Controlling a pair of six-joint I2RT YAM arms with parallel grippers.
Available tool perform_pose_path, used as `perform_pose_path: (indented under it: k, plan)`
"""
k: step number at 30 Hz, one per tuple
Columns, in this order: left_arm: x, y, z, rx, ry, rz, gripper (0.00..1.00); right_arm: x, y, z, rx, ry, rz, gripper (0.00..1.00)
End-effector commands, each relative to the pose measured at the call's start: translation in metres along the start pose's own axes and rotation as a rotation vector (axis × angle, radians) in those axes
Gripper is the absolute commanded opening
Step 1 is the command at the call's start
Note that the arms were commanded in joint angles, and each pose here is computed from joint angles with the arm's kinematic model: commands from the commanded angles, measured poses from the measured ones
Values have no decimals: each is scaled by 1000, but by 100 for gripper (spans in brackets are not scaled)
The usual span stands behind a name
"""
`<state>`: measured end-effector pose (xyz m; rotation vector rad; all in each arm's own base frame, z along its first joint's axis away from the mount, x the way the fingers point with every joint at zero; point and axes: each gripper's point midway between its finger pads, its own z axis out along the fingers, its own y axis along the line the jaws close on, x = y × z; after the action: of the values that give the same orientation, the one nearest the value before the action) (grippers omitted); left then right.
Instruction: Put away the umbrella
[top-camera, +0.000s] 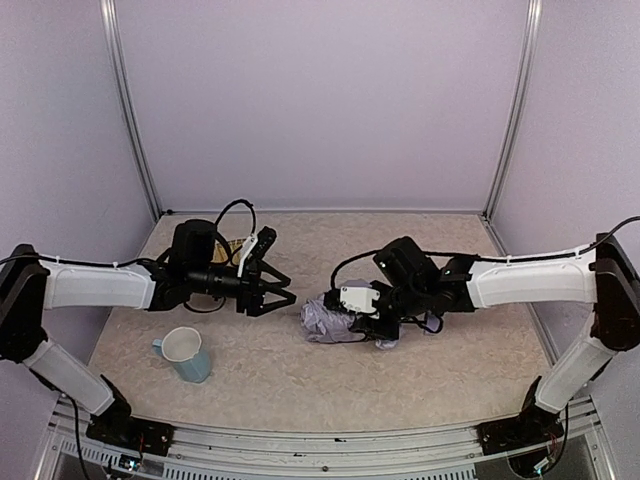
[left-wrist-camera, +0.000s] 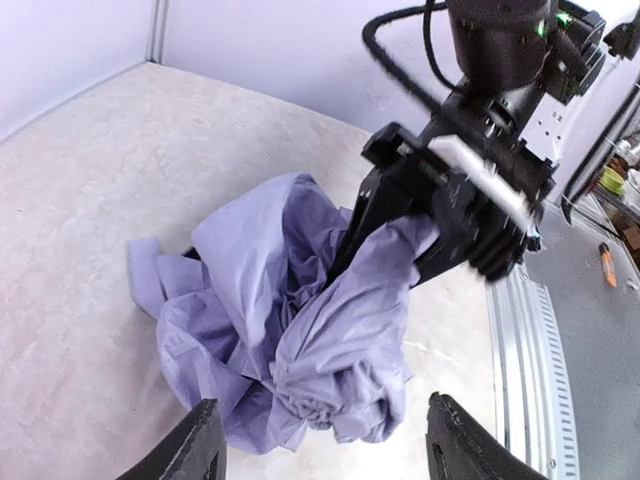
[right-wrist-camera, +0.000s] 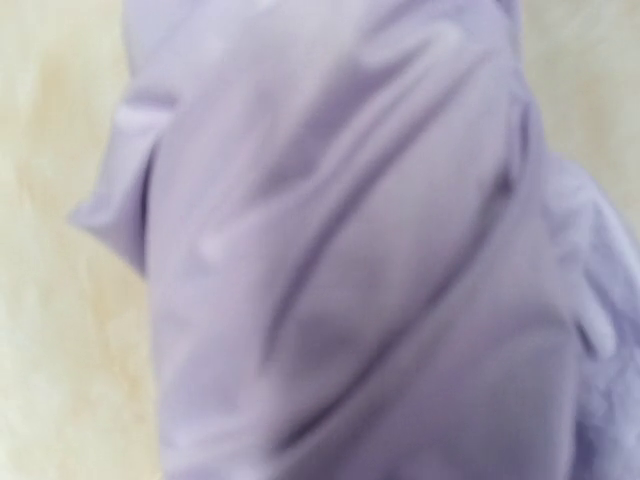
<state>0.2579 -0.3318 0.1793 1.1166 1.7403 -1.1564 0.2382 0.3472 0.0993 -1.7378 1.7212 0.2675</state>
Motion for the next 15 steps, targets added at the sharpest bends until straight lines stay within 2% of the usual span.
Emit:
perform_pose_path:
  k: [1,7,11,15]
  plan:
    - [-15,8,-11,-130,-137,51,66,-68,-33,-67,-66,-288,128,0]
    - [-20,-26,-20,-91,-266,156,67,-107,-62,-143,-100,-552,193,0]
    - [-12,-59,4,-33,-261,241,72,-127,-62,-170,-128,-643,189,0]
    - [-9,-56,24,-65,-247,261,74,-141,-59,-189,-165,-695,158,0]
